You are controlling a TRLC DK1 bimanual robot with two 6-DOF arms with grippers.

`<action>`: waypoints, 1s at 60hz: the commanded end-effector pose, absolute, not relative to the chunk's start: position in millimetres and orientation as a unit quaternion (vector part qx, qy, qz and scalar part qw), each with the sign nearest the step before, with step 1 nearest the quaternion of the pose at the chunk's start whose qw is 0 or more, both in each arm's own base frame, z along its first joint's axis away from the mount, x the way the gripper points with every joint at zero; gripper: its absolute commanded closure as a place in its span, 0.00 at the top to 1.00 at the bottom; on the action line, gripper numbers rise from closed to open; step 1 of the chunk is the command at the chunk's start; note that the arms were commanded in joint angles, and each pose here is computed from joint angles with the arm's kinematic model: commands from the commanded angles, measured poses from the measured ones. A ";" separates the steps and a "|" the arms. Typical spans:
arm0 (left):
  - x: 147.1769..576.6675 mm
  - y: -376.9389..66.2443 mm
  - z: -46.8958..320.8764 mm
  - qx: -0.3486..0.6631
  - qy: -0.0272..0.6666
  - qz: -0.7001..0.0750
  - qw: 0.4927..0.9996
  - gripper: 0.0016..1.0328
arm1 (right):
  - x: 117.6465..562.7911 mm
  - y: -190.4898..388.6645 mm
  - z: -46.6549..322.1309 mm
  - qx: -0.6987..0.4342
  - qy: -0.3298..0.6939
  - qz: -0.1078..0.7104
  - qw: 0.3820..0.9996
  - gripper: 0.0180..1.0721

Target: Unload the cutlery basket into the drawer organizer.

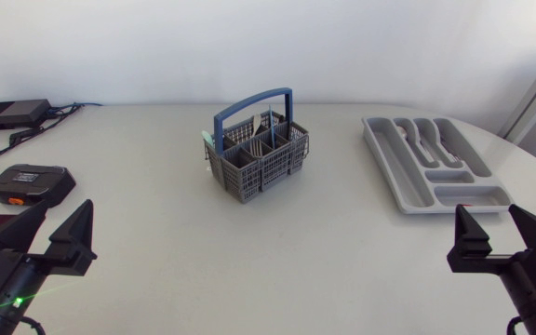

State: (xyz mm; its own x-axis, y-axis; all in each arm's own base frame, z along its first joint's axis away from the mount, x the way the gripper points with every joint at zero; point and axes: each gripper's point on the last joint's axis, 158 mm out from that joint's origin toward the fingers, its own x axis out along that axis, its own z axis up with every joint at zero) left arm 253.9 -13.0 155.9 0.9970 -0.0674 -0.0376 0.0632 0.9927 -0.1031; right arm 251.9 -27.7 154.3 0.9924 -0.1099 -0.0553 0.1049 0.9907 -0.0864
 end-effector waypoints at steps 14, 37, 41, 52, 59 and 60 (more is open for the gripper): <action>254.6 -10.8 138.2 -0.042 0.037 -0.025 0.998 0.96 | 252.5 -27.8 149.0 -0.038 0.030 -0.054 0.997 0.95; 250.1 -6.2 191.3 -0.034 -0.019 -0.016 0.999 0.91 | 261.2 -27.9 189.1 -0.043 0.001 -0.056 0.998 0.95; 249.0 -5.5 200.9 -0.034 -0.027 -0.015 0.999 0.90 | 268.2 -30.0 194.9 -0.041 0.010 -0.059 0.997 0.95; 253.1 -1.3 221.0 -0.034 -0.033 -0.007 0.999 0.90 | 286.3 -29.0 211.4 -0.038 0.025 -0.058 0.997 0.95; 263.9 0.4 230.3 -0.036 -0.018 -0.003 0.999 0.90 | 299.6 -22.3 212.6 -0.040 0.043 -0.052 0.997 0.95; 265.9 0.5 230.4 -0.037 -0.014 -0.003 0.999 0.90 | 301.1 -21.7 211.5 -0.040 0.047 -0.051 0.997 0.95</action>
